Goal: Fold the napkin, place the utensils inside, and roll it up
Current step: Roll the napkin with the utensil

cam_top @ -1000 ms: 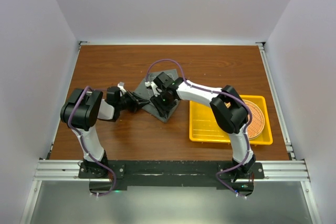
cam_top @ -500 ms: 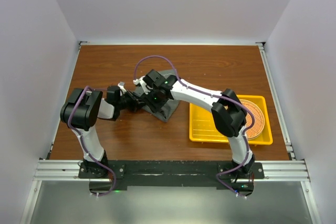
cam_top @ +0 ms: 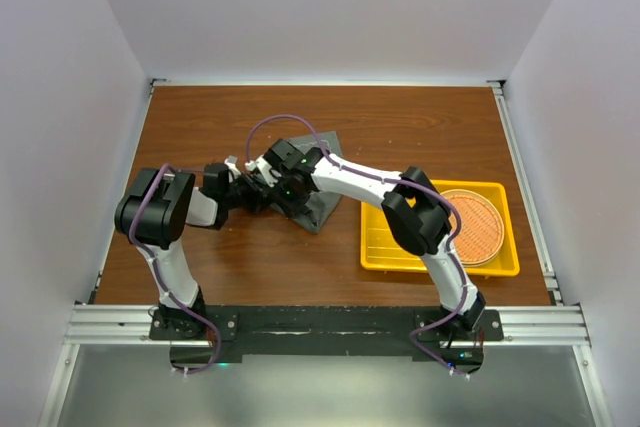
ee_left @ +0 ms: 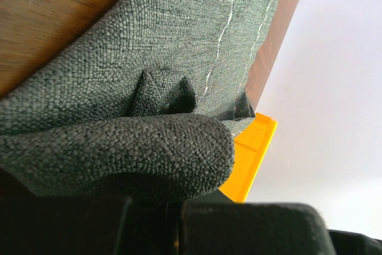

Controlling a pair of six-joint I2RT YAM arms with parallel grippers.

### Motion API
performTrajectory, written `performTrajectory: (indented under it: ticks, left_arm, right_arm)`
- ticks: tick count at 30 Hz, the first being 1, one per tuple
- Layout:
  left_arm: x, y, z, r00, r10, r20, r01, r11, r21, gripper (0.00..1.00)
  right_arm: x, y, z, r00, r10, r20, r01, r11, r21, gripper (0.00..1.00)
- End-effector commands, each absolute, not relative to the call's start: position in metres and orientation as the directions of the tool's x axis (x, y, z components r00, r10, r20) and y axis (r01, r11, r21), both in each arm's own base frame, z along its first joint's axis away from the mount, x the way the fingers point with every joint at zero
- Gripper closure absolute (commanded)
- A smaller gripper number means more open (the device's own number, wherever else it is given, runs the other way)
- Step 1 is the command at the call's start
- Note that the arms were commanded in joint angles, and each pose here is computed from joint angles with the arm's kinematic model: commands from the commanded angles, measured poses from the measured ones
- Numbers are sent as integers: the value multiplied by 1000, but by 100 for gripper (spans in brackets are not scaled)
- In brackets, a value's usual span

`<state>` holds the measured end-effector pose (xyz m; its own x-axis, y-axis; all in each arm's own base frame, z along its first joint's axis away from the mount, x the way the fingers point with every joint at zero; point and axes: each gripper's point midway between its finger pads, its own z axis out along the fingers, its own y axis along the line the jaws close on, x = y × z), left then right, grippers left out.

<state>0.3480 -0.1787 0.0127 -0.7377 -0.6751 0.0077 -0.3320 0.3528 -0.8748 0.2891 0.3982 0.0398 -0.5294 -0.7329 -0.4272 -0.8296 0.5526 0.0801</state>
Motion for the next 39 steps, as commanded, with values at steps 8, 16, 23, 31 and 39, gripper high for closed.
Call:
performTrajectory:
  ticks: [8,16,23,31,39]
  left_arm:
    - [306,-149,-63,-687,-724,55,-559,478,-678,100]
    - [307,-151,-61,-677,-729,97,-579,448,-681,100]
    - [307,-152,-61,-678,-718,159,-612,430,-664,100]
    - [318,-157,-49,-713,-680,171,-584,440,-682,100]
    - [381,-135,16,-744,-668,-14,-415,479,-774,87]
  right_arm:
    - [298,393,35,-468,-776,-424,-860,510,16,62]
    - [291,373,-5,-466,-799,-380,-854,518,-42,50]
    - [290,348,-35,-458,-827,-326,-823,534,-196,49]
    - [286,327,-61,-491,-834,-253,-799,546,-250,64]
    - [267,334,-74,-530,-814,-238,-813,568,-132,83]
